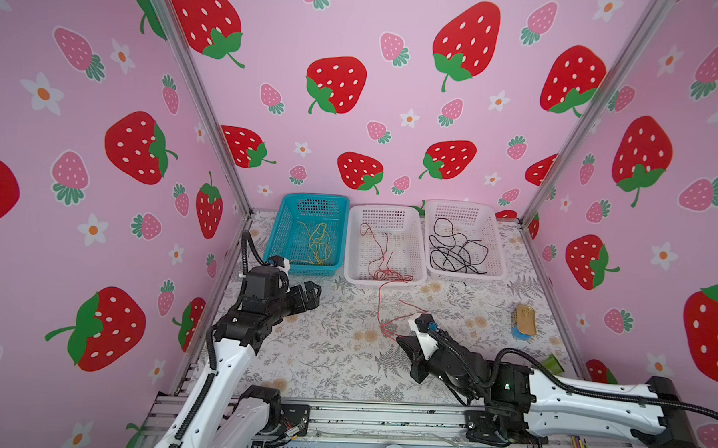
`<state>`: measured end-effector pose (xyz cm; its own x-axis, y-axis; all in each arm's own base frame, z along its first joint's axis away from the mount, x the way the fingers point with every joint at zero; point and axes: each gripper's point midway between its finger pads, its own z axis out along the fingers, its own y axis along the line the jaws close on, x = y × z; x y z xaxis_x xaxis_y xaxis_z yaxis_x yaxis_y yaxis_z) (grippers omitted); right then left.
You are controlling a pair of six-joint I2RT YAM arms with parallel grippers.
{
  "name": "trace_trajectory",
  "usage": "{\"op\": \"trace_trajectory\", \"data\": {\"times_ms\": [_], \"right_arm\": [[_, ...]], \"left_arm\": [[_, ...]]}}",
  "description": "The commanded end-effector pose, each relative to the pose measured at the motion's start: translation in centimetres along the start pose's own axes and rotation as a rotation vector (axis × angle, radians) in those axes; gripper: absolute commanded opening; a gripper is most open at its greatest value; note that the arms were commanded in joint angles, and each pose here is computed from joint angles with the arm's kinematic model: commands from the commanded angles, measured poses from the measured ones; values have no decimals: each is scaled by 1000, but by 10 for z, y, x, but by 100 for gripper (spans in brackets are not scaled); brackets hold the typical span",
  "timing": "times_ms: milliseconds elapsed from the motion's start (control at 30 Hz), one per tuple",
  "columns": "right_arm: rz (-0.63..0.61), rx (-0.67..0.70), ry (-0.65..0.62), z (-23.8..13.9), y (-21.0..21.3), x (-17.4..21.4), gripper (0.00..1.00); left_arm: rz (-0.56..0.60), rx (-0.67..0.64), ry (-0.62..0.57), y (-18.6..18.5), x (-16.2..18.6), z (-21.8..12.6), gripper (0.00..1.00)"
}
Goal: Untangle the cables
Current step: 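Lift the red wire with the right gripper toward the white red-wire basket, then lower the red wire into the white basket and open the right gripper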
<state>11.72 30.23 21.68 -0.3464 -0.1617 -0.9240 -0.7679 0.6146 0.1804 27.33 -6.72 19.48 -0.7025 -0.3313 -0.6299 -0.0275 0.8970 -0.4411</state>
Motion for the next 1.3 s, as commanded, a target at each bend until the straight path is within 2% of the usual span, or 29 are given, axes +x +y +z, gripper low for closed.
{"op": "trace_trajectory", "data": {"times_ms": [0, 400, 567, 833, 933, 1267], "right_arm": [[-11, 27, -25, 0, -9, -24, 0], [9, 138, 25, 48, -63, -90, 0], [41, 149, 83, 81, -87, -102, 0], [99, 160, 177, 140, -127, -96, 0], [93, 202, 212, 157, -146, -93, 0], [108, 274, 369, 201, -198, -55, 0]], "left_arm": [[-11, 21, -10, -3, -2, -1, 99], [-21, 35, -5, -5, 0, -1, 99], [-21, 38, -5, -6, 0, -1, 99], [-24, 45, 3, -7, 1, 0, 99], [-25, 44, 8, -7, 2, 1, 99], [-24, 32, 11, -4, 3, 2, 99]]}}
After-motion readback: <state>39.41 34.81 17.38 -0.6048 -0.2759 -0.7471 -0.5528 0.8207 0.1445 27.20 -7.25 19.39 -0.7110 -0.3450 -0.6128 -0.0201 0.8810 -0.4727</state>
